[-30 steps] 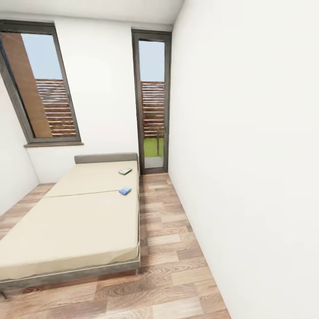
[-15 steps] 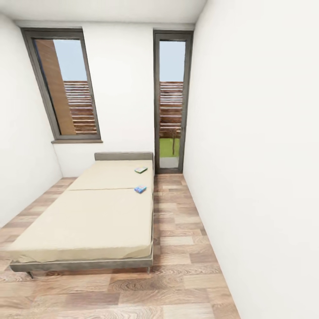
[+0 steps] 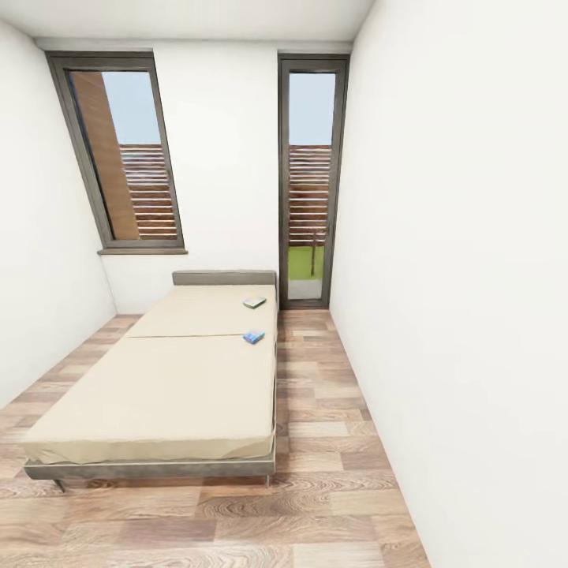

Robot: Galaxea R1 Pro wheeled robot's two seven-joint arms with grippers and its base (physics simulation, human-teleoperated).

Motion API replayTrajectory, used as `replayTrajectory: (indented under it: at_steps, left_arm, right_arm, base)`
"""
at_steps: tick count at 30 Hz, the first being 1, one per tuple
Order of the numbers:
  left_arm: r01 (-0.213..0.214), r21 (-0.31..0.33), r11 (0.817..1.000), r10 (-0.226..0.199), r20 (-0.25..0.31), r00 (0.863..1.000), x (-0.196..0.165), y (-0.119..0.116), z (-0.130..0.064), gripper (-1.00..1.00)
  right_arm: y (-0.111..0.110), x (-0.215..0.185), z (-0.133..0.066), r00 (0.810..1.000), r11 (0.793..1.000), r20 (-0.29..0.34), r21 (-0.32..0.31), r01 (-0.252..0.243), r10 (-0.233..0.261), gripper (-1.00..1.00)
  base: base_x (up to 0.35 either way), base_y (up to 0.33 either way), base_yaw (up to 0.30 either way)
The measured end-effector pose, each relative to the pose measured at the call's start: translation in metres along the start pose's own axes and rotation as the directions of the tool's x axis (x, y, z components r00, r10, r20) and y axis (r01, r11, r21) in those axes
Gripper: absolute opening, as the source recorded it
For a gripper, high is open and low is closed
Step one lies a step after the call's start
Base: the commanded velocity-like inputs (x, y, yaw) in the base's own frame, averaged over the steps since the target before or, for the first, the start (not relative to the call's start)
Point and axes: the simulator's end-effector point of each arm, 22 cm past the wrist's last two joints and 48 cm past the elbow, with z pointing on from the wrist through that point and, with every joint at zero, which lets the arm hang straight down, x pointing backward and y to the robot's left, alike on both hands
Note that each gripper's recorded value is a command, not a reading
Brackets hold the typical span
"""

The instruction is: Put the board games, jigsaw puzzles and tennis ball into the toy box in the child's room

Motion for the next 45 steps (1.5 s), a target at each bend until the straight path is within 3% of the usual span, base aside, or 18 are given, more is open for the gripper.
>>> replayTrajectory:
  at_steps: [6,11,22,26,30,35,39,45]
  left_arm:
    - [-0.003,0.001,1.000,0.003,0.025,1.000,-0.006,0.000,0.000,1.00]
    - [-0.012,0.001,1.000,0.012,0.097,0.995,-0.029,0.001,-0.001,1.00]
    - [-0.007,-0.001,1.000,0.007,0.181,0.983,-0.069,0.004,-0.003,1.00]
    - [-0.003,-0.010,1.000,0.005,0.174,0.985,-0.106,0.013,-0.003,1.00]
    - [0.001,-0.026,1.000,0.003,0.171,0.985,-0.166,0.036,-0.011,1.00]
    - [-0.012,0.034,0.999,0.005,0.200,0.980,-0.239,0.039,-0.036,1.00]
    - [-0.038,0.120,0.992,0.006,0.258,0.966,-0.306,0.029,-0.079,1.00]
    - [-0.037,0.153,0.988,-0.017,0.335,0.942,-0.367,0.041,-0.140,1.00]
  right_arm:
    - [-0.004,-0.002,0.000,1.000,1.000,0.010,0.005,-0.004,0.004,1.00]
    - [-0.002,-0.005,0.000,1.000,1.000,0.021,0.002,-0.004,0.004,1.00]
    - [0.005,-0.041,-0.002,0.987,1.000,0.158,-0.008,-0.014,0.015,1.00]
    - [0.004,-0.093,-0.005,0.972,0.998,0.223,-0.012,-0.067,0.068,1.00]
    - [0.002,-0.137,-0.008,0.973,0.995,0.211,-0.020,-0.093,0.095,1.00]
    - [-0.001,-0.207,-0.022,0.965,0.994,0.241,-0.032,-0.104,0.108,1.00]
    - [0.001,-0.272,-0.044,0.953,0.994,0.283,-0.046,-0.102,0.111,1.00]
    - [0.003,-0.328,-0.070,0.939,0.993,0.324,-0.060,-0.099,0.113,1.00]
  base:
    - [0.000,0.000,0.000]
    - [0.000,0.000,0.000]
    - [0.000,0.000,0.000]
    - [0.000,0.000,0.000]
    - [0.000,0.000,0.000]
    - [0.000,0.000,0.000]
    - [0.000,0.000,0.000]
    - [0.000,0.000,0.000]
